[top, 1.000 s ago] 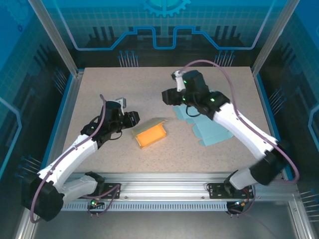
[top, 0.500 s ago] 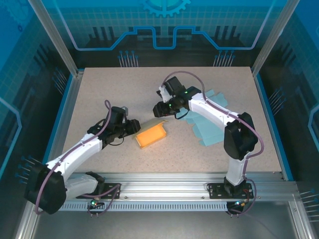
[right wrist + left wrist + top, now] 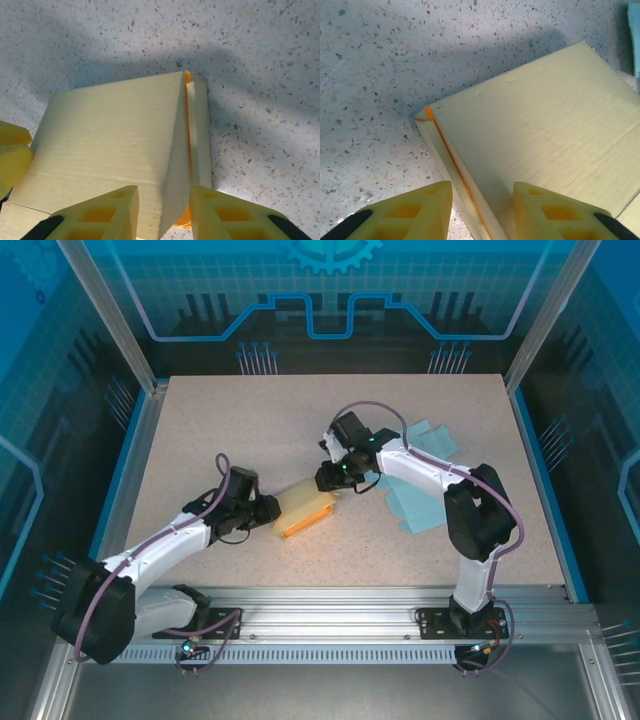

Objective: Fold the paper box

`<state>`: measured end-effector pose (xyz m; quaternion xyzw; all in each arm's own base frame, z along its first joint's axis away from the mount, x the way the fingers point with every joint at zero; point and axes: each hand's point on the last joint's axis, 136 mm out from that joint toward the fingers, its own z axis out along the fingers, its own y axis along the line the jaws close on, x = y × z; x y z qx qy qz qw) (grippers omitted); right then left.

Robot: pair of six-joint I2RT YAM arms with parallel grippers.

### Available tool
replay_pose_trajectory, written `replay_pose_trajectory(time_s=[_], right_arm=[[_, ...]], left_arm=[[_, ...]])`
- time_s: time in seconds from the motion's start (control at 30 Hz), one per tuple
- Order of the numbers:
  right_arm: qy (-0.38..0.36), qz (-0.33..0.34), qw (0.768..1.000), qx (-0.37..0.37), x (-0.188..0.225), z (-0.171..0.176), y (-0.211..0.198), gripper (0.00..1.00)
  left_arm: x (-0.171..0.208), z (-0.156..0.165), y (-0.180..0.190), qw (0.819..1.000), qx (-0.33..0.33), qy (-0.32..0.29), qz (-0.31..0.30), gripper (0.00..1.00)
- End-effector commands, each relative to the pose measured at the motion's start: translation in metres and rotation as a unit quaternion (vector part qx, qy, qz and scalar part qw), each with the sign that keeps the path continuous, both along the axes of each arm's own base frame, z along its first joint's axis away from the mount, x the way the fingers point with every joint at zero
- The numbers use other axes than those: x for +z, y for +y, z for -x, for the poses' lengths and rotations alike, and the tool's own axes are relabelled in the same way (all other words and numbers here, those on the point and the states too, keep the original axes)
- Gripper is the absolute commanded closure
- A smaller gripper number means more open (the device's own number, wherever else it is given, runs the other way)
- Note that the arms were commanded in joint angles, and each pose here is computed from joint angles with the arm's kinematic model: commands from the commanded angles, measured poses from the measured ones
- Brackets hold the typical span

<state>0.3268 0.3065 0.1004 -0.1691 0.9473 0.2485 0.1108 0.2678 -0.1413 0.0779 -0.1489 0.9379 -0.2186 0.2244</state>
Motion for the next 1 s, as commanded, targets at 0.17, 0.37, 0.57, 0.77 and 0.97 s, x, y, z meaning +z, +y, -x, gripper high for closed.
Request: replay_pose_trajectory(time_s=[0.17, 0.37, 0.57, 0.77, 0.97], right_arm=[[0.011, 0.030, 0.999, -0.003, -0.030, 0.009, -0.004, 0.67], [0.006, 0.065, 0.998, 0.001, -0.047, 0.013, -0.010, 0.66], [0.015, 0.097, 0.995, -0.006, -0.072, 0.018, -0.019, 0.66], [0.024, 0.120, 0.992, -0.005, -0.089, 0.024, -0.024, 0.66], [0.010, 0.115, 0.993, 0.000, -0.076, 0.025, -0.019, 0.65]], left_arm=[[-0.027, 0.008, 0.001, 0.999, 0.002, 0.030, -0.029, 0.64], [-0.040, 0.011, 0.007, 0.998, 0.008, 0.044, -0.054, 0.65], [-0.051, 0.016, 0.016, 0.995, 0.020, 0.056, -0.077, 0.66], [-0.064, 0.021, 0.025, 0.992, 0.029, 0.077, -0.101, 0.69], [-0.065, 0.022, 0.024, 0.991, 0.032, 0.079, -0.099, 0.71]])
